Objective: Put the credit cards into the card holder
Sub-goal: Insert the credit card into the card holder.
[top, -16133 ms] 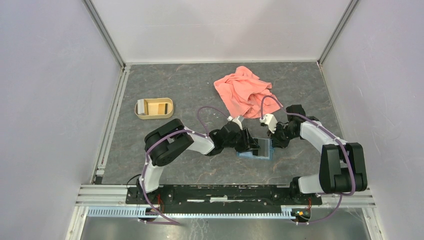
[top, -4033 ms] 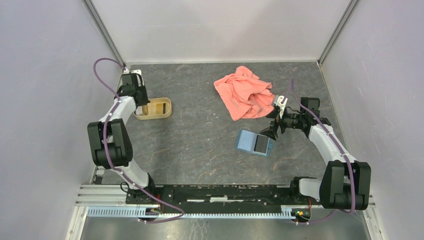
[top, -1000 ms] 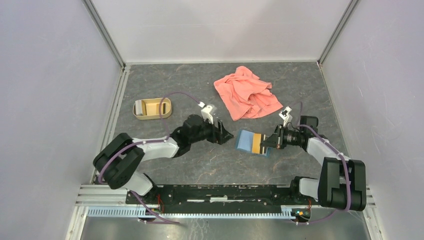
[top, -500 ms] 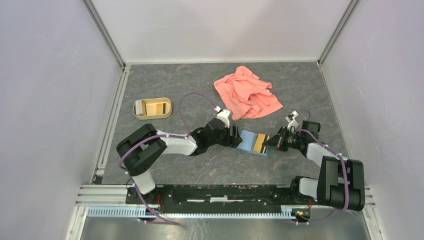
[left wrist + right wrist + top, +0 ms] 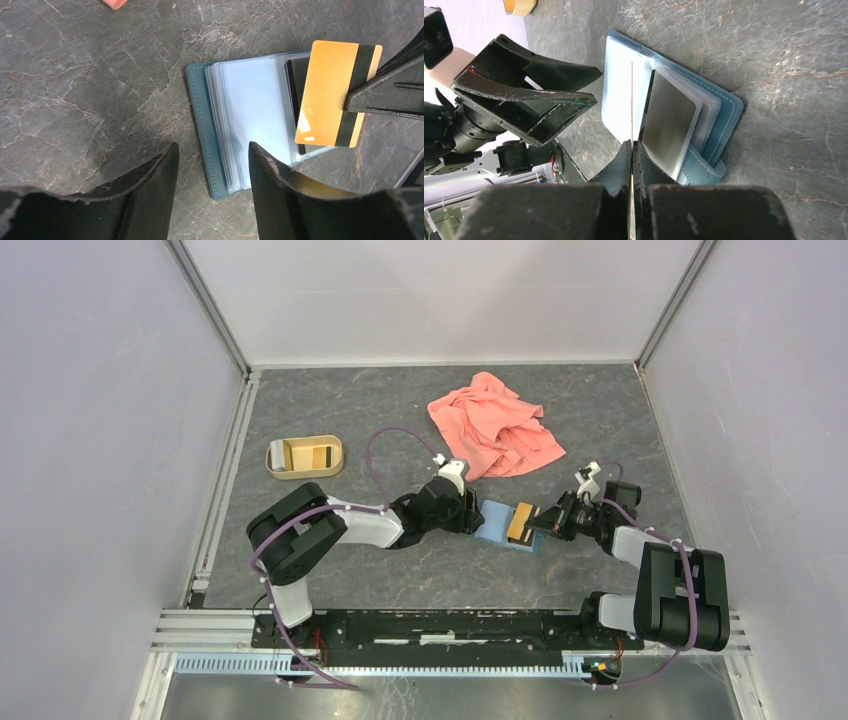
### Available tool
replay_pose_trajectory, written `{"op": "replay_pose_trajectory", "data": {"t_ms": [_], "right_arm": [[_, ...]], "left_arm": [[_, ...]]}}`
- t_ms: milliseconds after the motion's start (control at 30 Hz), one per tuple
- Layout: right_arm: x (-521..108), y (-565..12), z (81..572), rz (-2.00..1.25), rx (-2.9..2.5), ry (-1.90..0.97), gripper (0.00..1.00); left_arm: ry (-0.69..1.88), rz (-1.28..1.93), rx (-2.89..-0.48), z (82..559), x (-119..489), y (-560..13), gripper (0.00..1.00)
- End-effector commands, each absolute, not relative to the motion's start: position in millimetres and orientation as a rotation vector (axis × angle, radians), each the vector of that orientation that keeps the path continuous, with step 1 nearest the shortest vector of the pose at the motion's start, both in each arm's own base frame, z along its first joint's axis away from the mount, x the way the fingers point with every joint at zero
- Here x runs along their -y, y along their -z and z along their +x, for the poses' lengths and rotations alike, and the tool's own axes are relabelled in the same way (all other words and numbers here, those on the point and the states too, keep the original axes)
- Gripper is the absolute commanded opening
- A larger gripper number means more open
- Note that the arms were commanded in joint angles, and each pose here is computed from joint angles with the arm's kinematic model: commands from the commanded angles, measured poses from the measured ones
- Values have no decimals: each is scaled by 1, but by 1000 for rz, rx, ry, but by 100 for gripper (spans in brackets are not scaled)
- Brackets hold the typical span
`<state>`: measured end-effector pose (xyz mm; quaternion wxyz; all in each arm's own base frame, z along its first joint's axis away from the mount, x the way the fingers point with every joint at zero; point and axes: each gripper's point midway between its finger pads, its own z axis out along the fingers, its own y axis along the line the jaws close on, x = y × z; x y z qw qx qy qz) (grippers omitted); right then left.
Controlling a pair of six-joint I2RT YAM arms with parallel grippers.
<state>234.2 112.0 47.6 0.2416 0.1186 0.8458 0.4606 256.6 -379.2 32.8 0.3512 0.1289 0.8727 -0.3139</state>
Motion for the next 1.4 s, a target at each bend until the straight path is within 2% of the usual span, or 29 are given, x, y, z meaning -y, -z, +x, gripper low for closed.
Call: {"op": "replay_pose_trajectory", "data": {"t_ms": [0,800,1367], "right_arm": [[-107,-46,243,355,-2286,-1221,0],[-109,-43,239,391,-2290,-1250,0],[-103,-19,225,387,-2401,-1167,0]], "left_arm": [[758,268,-2337,250,374,-18,60],[873,249,-2439,208,389,-6,45],[906,238,-2456,204,393,0,43]]}}
